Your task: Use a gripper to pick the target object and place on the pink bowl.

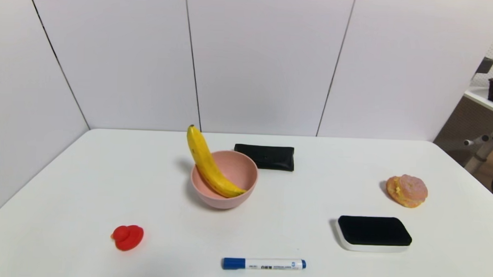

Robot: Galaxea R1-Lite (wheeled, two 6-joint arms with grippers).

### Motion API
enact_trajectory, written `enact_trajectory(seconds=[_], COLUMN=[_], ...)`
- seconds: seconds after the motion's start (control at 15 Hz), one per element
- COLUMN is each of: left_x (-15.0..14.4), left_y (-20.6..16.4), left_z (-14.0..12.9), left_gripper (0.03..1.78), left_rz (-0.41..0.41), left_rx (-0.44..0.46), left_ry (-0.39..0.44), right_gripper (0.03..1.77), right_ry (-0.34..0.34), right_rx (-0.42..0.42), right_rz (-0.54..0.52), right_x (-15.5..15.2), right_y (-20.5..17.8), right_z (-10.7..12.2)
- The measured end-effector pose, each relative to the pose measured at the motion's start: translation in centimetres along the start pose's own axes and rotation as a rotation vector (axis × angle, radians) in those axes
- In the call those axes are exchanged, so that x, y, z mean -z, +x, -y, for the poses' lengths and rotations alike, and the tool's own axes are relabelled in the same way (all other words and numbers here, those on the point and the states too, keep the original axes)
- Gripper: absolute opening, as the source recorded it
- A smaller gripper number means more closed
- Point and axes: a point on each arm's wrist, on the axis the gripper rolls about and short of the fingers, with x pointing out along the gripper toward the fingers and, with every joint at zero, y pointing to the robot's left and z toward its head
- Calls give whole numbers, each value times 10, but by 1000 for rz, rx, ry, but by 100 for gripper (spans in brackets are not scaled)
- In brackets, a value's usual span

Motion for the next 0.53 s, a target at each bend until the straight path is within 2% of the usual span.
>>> enact_trajectory(seconds=[0.53], left_x=[0], left_y=[0], left_z=[0], left_gripper=[169], left_rz=[0], left_rx=[0], left_ry=[0], right_gripper=[169], right_ry=[8], right_rx=[14], right_rz=[1], right_x=[0], right_y=[0], right_z=[0])
